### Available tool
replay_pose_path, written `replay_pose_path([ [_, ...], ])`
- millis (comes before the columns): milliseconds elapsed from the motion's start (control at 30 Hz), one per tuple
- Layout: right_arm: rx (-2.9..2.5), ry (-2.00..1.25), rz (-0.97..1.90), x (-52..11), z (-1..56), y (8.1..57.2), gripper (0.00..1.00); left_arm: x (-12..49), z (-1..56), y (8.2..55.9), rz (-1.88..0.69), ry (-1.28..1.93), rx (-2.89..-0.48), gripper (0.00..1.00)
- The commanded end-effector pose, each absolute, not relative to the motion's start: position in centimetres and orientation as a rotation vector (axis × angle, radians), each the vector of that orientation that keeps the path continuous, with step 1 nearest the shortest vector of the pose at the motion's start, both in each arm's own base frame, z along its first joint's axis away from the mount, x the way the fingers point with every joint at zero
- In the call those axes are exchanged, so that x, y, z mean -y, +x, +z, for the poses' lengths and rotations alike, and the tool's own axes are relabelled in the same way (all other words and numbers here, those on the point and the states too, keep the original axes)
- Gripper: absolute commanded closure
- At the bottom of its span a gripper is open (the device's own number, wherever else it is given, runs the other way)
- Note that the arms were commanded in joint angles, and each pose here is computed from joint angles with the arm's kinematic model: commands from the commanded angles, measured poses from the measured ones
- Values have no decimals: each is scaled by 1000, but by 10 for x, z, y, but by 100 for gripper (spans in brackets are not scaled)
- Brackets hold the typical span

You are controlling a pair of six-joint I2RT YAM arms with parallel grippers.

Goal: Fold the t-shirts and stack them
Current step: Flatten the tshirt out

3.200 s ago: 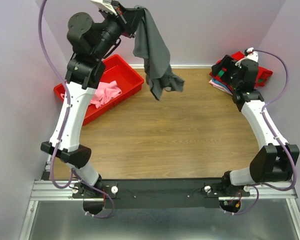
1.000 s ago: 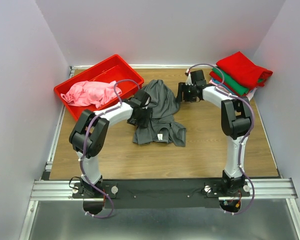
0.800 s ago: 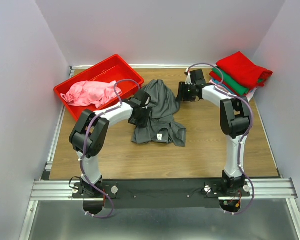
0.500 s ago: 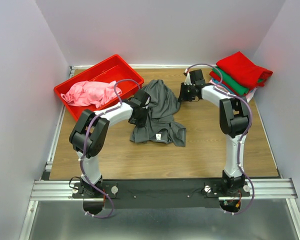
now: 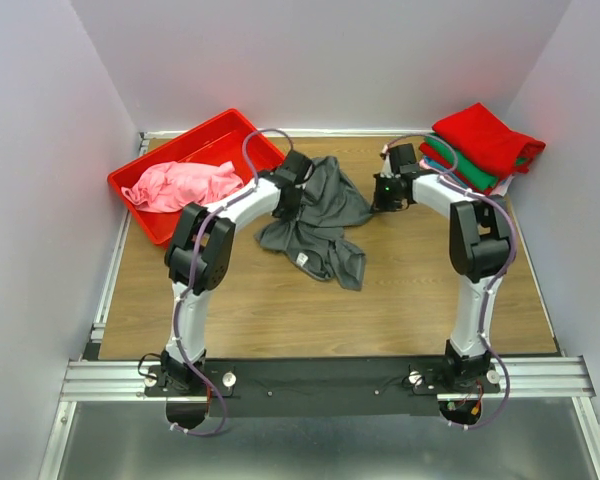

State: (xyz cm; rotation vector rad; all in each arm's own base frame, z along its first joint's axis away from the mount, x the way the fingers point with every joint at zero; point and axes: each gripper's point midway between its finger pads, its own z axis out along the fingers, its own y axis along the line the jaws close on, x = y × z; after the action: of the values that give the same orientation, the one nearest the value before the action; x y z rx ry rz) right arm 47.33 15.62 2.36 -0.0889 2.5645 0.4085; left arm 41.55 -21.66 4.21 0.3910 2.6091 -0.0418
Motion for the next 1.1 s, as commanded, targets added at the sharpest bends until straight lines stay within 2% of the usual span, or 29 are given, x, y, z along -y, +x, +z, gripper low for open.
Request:
replay_pose_path([
  [0, -2635, 111, 191, -91, 42, 441, 99, 213, 91, 471, 103, 392, -2465, 100],
  [67, -2670, 164, 137, -71, 39, 419, 99, 218, 92, 490, 129, 399, -2449, 100],
  [100, -2652, 182, 97, -63, 48, 414, 99, 224, 120, 509, 124, 385, -2387, 100],
  [167, -2700, 198, 21, -52, 44, 390, 99, 230, 117, 525, 143, 403, -2380, 100],
  [200, -2713, 220, 6, -50, 43, 381, 99, 237, 141, 541, 117, 388, -2312, 100],
  [400, -2781, 378, -151, -25, 44, 325, 99, 261, 170, 572, -21, 363, -2144, 100],
  [433, -2770, 389, -163, -23, 47, 321, 99, 265, 175, 574, -36, 374, -2121, 96],
  [467, -2766, 407, -197, -17, 46, 318, 99, 268, 178, 576, -51, 380, -2107, 87],
  [500, -2764, 417, -211, -14, 46, 317, 99, 270, 184, 578, -63, 380, -2089, 73],
  [533, -2765, 425, -229, -10, 45, 315, 99, 270, 186, 578, -58, 378, -2085, 47],
  [633, -2750, 454, -270, 1, 48, 320, 99, 254, 188, 571, 11, 342, -2107, 24],
  [667, -2746, 461, -275, 4, 50, 322, 99, 249, 198, 565, 21, 331, -2104, 22],
  [733, -2746, 494, -290, 14, 48, 325, 99, 237, 180, 546, 54, 328, -2178, 21],
  [767, -2739, 518, -283, 20, 50, 329, 99, 233, 196, 534, 41, 319, -2170, 21],
  [800, -2746, 526, -282, 22, 47, 331, 99, 225, 167, 515, 62, 336, -2242, 21],
  [900, -2733, 540, -253, 24, 51, 342, 99, 218, 172, 476, -28, 348, -2266, 21],
  [933, -2742, 538, -248, 24, 48, 344, 99, 212, 142, 451, -42, 368, -2348, 22],
  [967, -2737, 538, -231, 22, 50, 348, 99, 212, 150, 437, -94, 374, -2344, 23],
  [1000, -2743, 535, -222, 21, 48, 349, 99, 212, 123, 411, -150, 413, -2424, 26],
  [1067, -2753, 533, -207, 19, 45, 351, 99, 210, 109, 385, -210, 400, -2488, 28],
])
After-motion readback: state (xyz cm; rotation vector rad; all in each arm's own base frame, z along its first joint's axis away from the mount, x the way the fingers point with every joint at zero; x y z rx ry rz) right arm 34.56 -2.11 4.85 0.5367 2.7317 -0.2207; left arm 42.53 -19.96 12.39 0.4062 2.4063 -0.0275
